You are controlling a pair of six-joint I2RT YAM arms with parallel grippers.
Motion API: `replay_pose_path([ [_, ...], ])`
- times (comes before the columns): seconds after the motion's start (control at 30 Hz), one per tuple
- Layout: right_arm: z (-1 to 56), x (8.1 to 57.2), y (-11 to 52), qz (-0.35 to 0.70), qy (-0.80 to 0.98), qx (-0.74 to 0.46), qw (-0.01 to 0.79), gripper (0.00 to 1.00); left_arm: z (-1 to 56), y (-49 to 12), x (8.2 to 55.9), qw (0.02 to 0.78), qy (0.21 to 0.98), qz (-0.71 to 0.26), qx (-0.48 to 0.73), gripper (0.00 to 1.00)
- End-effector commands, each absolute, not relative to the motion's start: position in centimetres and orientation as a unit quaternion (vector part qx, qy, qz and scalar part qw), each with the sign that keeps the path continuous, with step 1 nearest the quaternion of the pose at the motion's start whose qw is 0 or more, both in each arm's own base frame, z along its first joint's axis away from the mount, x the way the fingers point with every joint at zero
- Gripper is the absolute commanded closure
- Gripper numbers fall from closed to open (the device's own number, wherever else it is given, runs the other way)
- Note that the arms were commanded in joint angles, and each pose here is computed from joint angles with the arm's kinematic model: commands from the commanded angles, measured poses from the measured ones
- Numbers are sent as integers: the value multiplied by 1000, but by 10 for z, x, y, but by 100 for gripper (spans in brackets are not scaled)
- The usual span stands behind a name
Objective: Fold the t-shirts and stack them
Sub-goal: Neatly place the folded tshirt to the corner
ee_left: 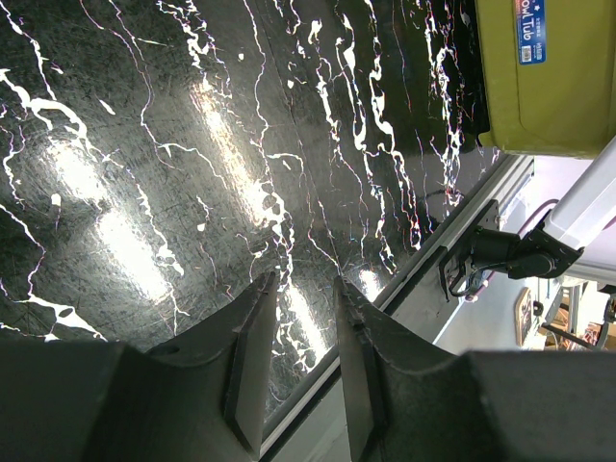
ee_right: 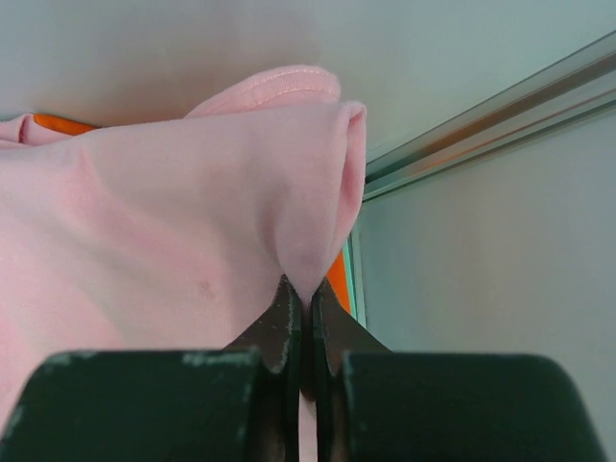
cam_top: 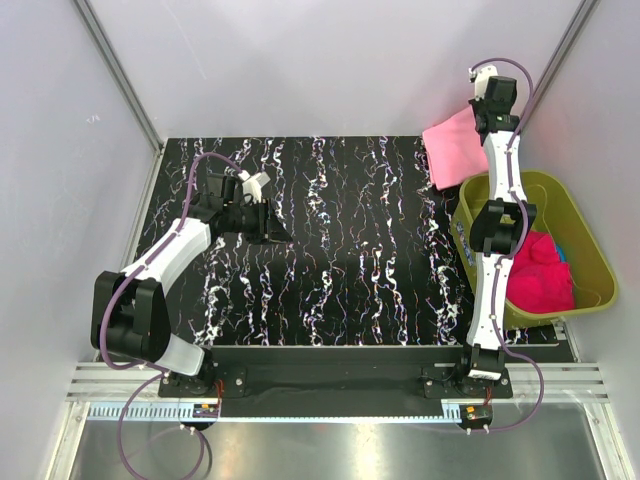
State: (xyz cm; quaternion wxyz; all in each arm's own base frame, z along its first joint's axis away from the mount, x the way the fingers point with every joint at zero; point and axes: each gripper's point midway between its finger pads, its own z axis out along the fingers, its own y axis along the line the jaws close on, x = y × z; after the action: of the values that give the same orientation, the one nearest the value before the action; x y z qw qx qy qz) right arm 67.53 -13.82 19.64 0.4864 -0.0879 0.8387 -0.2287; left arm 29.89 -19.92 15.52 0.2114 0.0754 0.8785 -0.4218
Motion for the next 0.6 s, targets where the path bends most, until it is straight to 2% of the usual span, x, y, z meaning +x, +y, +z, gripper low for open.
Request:
replay_pose_path([
  [0.0, 239, 684, -159, -257, 800, -48, 540, 100, 170, -205, 299, 230, 862, -442, 96, 65],
  [0.27, 227, 685, -167, -260, 802, -29, 537, 98, 170, -205, 300, 231, 862, -440, 96, 65],
  [0.3, 224, 686, -169, -263, 802, -23, 536, 88, 170, -205, 299, 230, 862, -441, 96, 65],
  [0.37, 227, 686, -176, -279, 795, -9, 538, 77, 170, -205, 299, 231, 863, -440, 96, 65],
  [0.4, 230, 686, -177, -283, 792, -5, 541, 66, 170, -205, 299, 231, 863, -440, 96, 65],
  [0.43, 236, 686, -180, -290, 785, 5, 547, 61, 170, -205, 299, 233, 862, -440, 96, 64],
  [0.5, 243, 686, -181, -289, 779, 14, 556, 56, 169, -204, 299, 232, 863, -438, 95, 63],
  [0.57, 255, 685, -178, -279, 773, 23, 570, 46, 171, -204, 299, 235, 863, -437, 96, 63],
])
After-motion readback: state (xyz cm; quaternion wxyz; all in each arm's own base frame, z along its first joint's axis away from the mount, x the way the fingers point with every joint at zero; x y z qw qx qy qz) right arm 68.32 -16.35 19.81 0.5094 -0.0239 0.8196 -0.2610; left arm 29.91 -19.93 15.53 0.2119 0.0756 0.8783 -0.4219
